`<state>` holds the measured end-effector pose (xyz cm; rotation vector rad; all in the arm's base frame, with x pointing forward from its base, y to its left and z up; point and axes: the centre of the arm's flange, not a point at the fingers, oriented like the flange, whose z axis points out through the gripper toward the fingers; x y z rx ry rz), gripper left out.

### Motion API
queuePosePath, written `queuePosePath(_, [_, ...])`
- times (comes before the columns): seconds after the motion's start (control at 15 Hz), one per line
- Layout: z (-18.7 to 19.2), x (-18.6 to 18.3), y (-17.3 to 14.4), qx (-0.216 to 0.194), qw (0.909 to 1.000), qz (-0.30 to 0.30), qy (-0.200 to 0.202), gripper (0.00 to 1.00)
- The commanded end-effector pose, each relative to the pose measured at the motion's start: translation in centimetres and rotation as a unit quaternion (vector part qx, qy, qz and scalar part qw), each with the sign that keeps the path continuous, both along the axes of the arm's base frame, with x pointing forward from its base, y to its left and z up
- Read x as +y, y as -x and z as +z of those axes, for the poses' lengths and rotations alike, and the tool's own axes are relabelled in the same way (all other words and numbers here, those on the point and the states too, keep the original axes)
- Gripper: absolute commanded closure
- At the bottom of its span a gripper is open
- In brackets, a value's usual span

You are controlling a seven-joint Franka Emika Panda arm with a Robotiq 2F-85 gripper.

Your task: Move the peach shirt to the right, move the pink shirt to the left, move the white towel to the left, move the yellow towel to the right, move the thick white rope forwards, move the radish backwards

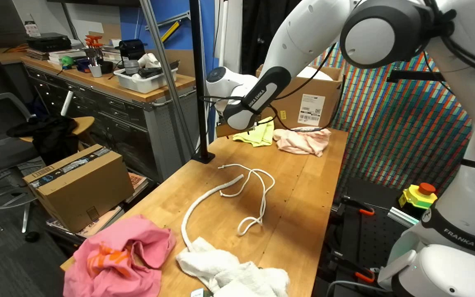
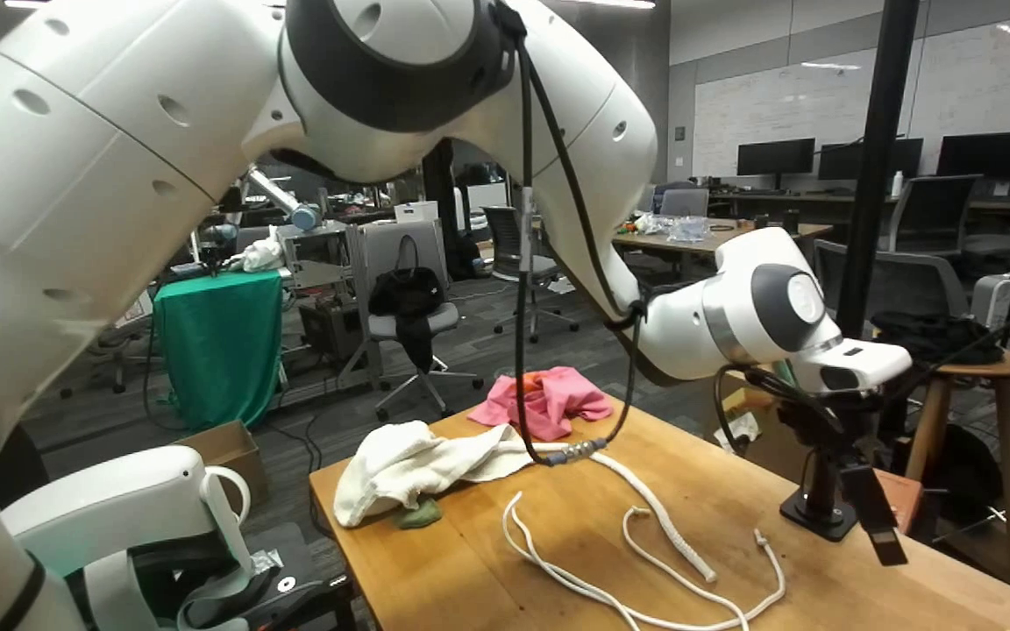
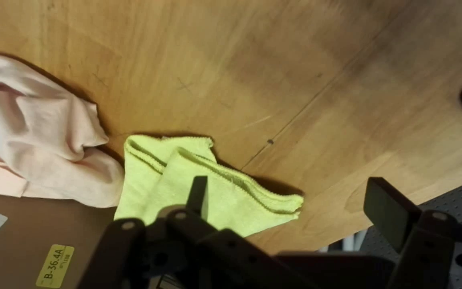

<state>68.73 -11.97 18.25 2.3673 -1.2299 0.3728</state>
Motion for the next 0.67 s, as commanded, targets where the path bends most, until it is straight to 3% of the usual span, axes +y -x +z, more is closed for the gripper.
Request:
queuePosePath(0.0, [2.8, 4.1, 4.8, 0.036, 0.9973, 0.062, -0.02, 0.0])
queuePosePath(0.27, [3.3, 8.5, 8.0, 0.076, 0.9885, 0.123, -0.045, 0.0])
queuePosePath(0.6, [3.1, 14.8, 12.1, 0.122, 0.9663, 0.216, -0.068, 0.0])
